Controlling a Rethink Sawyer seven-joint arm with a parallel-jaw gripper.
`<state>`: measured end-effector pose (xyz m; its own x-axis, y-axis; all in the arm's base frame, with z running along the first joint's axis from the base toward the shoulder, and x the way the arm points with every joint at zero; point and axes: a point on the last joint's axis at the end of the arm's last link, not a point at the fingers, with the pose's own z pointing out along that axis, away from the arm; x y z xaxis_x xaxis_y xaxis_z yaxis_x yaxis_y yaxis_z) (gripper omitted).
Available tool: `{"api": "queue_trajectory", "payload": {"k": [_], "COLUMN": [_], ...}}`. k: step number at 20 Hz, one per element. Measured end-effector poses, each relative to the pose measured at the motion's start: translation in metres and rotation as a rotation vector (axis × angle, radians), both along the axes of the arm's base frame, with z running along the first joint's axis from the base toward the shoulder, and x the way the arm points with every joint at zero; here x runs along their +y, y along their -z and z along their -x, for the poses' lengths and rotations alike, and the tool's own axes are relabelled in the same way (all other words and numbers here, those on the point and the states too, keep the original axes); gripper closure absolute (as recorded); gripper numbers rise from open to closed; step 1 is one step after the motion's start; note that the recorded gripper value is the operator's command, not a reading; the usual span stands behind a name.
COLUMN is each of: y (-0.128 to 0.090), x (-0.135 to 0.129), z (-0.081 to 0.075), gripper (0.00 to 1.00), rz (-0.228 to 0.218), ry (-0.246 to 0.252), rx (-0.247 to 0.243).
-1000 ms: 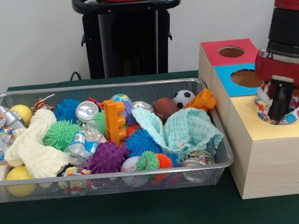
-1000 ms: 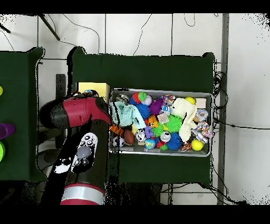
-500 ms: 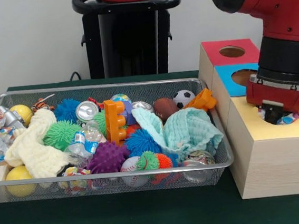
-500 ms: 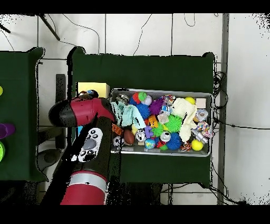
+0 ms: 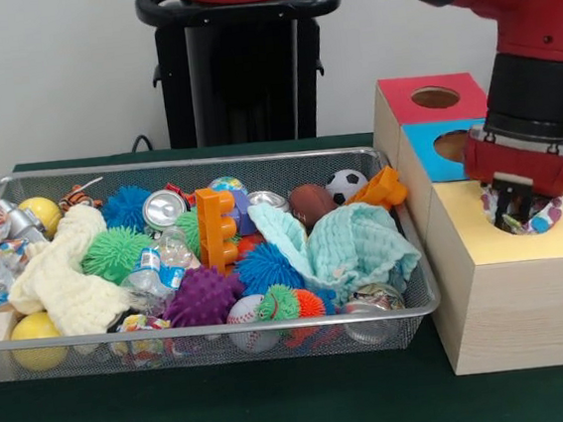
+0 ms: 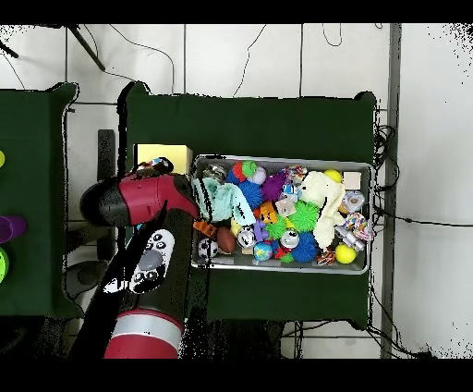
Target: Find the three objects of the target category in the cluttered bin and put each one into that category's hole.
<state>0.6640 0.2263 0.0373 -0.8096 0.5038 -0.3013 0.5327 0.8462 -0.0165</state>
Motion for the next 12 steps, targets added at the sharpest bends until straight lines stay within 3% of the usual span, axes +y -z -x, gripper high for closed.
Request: {"api": "queue_trajectory", "payload": {"k": [4, 12], "y": [-0.027, -0.076], "x": [0.001, -0.004], "z": [0.005, 0.005], "gripper": [1.0, 1.0], "rz": [-0.023, -0.051], "ry": [0.03, 0.065], "rx": [0.049, 0.074]}}
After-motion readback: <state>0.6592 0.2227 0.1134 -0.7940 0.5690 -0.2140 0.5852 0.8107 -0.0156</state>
